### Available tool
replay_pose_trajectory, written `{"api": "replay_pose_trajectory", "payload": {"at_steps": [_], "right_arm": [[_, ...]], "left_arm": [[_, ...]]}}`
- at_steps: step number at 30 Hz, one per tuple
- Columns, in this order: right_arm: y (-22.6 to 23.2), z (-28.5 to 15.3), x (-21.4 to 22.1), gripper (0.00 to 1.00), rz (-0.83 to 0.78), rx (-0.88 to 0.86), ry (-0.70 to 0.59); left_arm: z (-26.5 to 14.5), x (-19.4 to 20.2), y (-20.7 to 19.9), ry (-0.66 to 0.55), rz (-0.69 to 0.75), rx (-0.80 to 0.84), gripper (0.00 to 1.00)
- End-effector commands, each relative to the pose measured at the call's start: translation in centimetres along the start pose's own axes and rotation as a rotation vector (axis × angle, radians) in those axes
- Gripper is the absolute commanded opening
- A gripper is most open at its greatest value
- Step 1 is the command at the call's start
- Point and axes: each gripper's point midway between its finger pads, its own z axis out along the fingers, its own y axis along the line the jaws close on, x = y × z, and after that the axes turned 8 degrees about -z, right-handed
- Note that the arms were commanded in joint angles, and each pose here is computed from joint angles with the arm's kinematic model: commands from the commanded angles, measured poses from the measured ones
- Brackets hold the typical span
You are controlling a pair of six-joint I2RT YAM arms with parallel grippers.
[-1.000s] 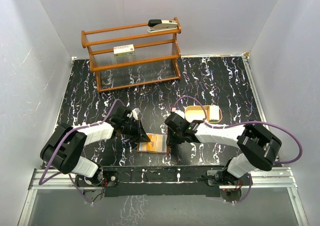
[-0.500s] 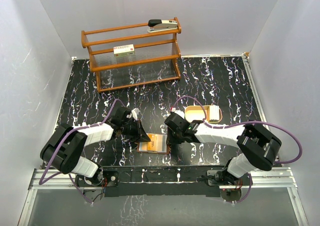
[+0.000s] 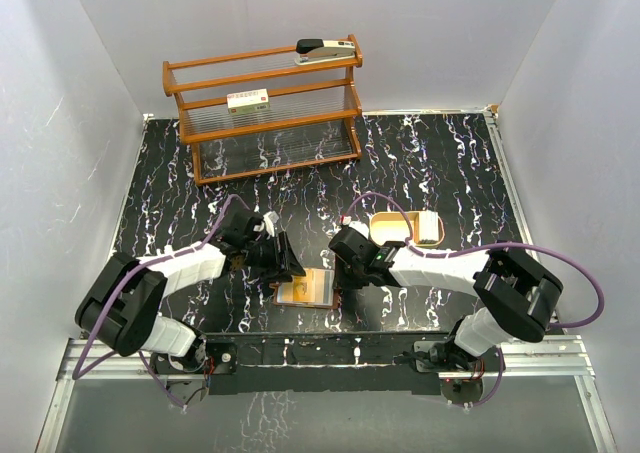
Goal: Put the credit cards into the card holder
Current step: Insert the credit card into the card holder.
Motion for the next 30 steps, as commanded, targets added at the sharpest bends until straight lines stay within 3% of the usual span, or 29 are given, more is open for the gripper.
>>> {"api": "replay_pose_trajectory", "payload": {"at_steps": [1, 30], "right_arm": [[0.4, -0.1, -0.6, 0.12, -0.012, -0.005, -0.029], [1.5, 0.3, -1.0, 0.12, 0.008, -0.061, -0.049]], "left_arm": [[-0.8, 0.0, 1.9, -0.022, -0.005, -0.113, 0.52], [0.1, 1.5, 1.1, 0.033, -0.096, -0.011, 0.56]]}}
